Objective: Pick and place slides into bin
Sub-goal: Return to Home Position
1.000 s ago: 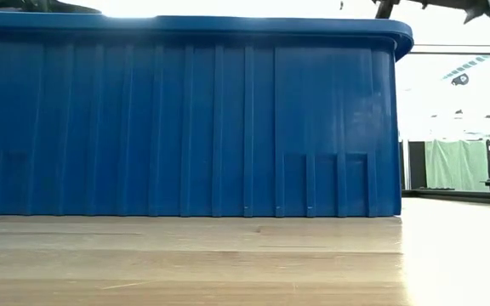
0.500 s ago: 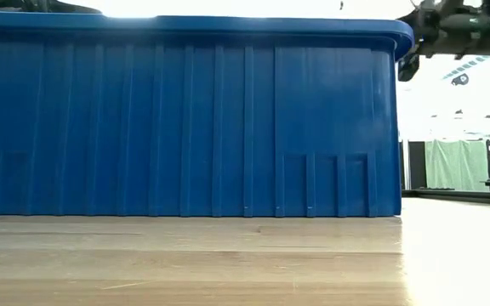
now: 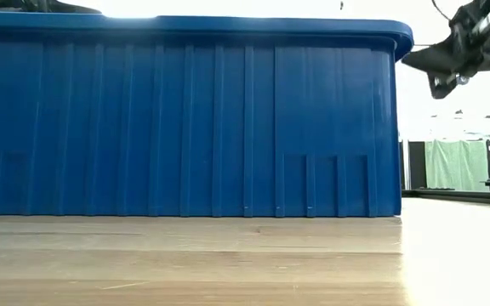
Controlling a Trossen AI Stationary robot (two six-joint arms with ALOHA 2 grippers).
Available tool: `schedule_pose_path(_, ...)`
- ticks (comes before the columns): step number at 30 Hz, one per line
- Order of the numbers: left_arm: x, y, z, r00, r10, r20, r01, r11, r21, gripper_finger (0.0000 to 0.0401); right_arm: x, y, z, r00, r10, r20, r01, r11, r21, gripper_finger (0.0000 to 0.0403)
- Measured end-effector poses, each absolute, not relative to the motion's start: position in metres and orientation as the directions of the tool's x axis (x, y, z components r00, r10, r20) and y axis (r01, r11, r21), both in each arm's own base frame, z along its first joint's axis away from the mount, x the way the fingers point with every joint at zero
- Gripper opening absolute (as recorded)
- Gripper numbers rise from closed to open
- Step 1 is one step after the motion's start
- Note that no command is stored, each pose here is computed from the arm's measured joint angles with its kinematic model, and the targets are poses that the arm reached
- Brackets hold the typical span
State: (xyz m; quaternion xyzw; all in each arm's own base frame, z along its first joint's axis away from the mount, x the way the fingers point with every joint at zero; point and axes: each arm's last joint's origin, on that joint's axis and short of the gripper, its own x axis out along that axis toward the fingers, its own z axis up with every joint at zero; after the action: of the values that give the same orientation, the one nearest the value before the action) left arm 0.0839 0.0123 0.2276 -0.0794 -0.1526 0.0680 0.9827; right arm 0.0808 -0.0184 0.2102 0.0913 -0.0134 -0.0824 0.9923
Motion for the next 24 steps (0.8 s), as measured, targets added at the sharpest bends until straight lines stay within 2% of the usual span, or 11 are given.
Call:
schedule_pose_path(3, 0.084, 0.012, 0.227, 0.944, 0.16, 0.288, -0.111, 0.978, -0.177, 0.0, 0.085, -0.02, 0.193, 0.984, -0.174, -0.033, 0.177, 0.962, 0.208, 0.0008)
schedule_pose_path(7, 0.084, 0.012, 0.227, 0.945, 0.158, 0.288, -0.11, 0.978, -0.177, 0.0, 0.09, -0.021, 0.185, 0.983, -0.176, 0.041, 0.164, 0.965, 0.205, 0.0008)
schedule_pose_path(10, 0.084, 0.012, 0.227, 0.945, 0.156, 0.287, -0.108, 0.978, -0.176, 0.0, 0.094, -0.022, 0.168, 0.984, -0.176, 0.019, 0.168, 0.96, 0.223, 0.0008)
schedule_pose_path(24, 0.086, 0.012, 0.221, 0.951, 0.155, 0.269, -0.11, 0.978, -0.176, 0.0, 0.097, -0.023, 0.166, 0.986, -0.169, -0.006, 0.166, 0.966, 0.196, 0.0008)
